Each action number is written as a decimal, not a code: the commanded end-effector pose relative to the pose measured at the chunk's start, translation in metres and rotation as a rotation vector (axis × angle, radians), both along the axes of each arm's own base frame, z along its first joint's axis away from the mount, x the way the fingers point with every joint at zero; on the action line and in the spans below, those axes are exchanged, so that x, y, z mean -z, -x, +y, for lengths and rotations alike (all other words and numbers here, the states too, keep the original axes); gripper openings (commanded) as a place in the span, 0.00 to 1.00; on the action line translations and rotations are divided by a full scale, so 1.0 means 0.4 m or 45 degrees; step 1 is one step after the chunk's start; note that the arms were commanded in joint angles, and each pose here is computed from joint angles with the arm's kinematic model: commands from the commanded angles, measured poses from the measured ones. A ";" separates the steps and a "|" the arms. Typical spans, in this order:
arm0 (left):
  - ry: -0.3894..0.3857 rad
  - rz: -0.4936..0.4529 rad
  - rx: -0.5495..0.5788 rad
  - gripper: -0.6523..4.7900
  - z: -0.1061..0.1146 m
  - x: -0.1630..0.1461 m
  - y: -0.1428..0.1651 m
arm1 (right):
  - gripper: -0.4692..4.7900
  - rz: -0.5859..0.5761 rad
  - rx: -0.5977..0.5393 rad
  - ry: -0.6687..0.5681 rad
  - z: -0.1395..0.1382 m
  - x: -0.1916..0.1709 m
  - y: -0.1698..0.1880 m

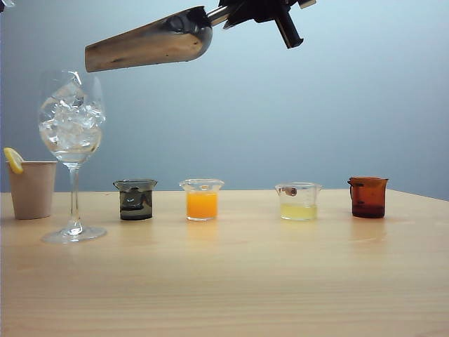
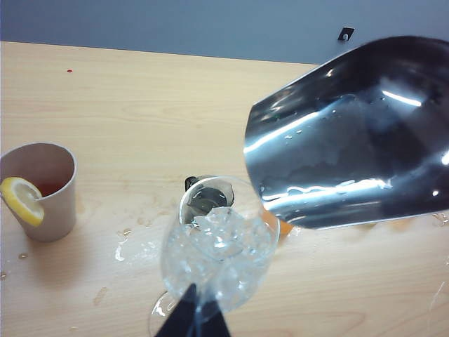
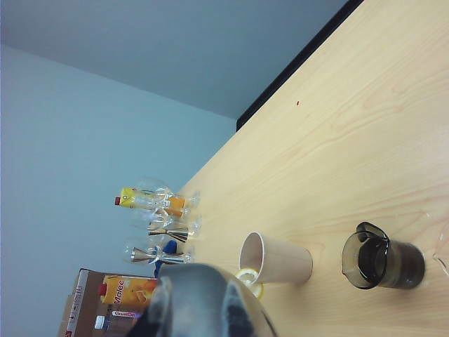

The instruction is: Pick up the ice scoop on the desk filled with ice cubes, pour the ice into the goblet, and finally put the scoop back on the table.

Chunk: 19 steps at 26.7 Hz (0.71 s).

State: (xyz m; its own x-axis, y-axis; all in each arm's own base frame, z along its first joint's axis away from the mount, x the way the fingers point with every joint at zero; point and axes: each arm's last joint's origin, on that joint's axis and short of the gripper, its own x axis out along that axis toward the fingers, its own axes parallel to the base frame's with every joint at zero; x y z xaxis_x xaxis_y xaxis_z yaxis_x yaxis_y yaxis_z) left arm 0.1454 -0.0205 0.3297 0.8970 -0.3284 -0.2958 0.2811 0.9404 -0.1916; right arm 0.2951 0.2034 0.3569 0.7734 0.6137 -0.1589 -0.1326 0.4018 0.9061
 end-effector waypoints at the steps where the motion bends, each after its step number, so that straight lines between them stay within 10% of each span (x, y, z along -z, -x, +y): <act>1: -0.002 -0.024 0.004 0.11 0.000 -0.007 0.001 | 0.08 -0.043 -0.035 -0.097 -0.032 -0.049 0.012; 19: -0.002 -0.024 0.005 0.11 0.000 -0.007 0.001 | 0.08 0.121 -0.091 0.149 -0.274 -0.064 0.056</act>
